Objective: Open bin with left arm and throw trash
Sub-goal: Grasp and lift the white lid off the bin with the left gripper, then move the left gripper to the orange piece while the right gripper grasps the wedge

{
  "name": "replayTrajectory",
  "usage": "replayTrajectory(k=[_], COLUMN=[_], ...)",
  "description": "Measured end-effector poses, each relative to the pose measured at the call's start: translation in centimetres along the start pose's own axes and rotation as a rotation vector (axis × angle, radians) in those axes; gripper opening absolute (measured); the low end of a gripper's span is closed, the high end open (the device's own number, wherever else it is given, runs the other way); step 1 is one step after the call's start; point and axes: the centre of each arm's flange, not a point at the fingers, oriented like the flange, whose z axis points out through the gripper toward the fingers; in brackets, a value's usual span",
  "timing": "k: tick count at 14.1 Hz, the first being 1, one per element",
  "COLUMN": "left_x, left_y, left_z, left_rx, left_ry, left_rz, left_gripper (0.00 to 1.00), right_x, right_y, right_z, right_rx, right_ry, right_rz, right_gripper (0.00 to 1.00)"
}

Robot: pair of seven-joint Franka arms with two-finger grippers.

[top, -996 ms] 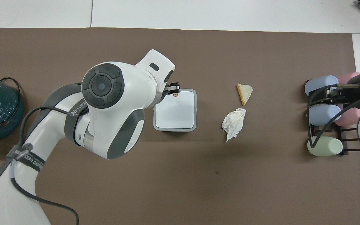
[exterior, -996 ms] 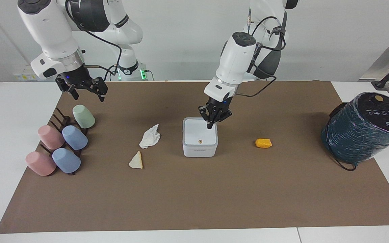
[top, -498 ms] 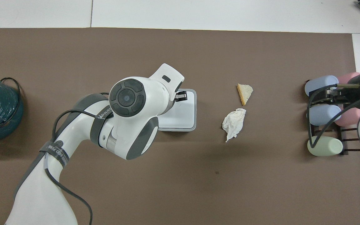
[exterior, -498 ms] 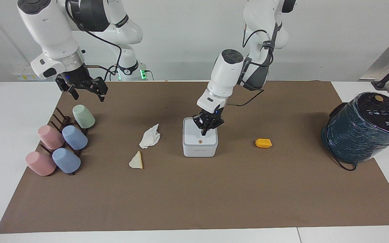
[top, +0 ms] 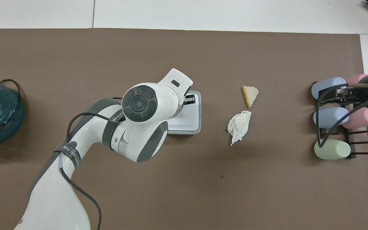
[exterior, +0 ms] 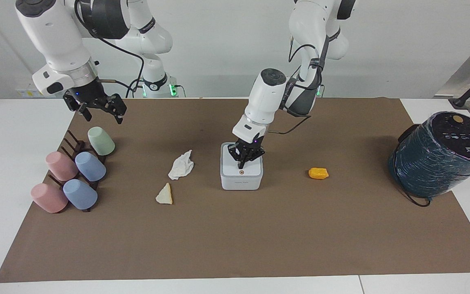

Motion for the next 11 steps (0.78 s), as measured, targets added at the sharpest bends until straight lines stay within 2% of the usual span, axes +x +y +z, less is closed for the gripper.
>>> replayTrajectory(k=[1,3,6,9,11], left_x=[0.2,1.2,4.0,7.5,9.8], left_y=[0.1,0.1,-1.2,-5.3,-8.6], left_z=[-0.4,-2.5,-8.4,-11.7,-12.5], left_rx=[0.01,0.062,0.123,0.142,0.137], left_ry=[-0.013,-0.081,-0.15,-0.158,-0.144], left_rz=[0.0,-0.008,-0.045,-0.089,-0.052], left_gripper=[0.01,0.01,0.01,0.02,0.03], right_x=[0.4,1.6,2.9,2.8,2.2], right_y=[-0.3,-2.0,-5.5,-8.2,-9.5], right_z=[1.0,4.4,11.1,17.7,21.5], right_rx=[0.004,0.015,0.033,0.049,0.058], right_ry=[0.023,0.062,0.082,0.095,0.098], right_rz=[-0.004,-0.029,-0.044,-0.053,-0.046], right_gripper=[1.0,1.0,1.0,1.0,1.0])
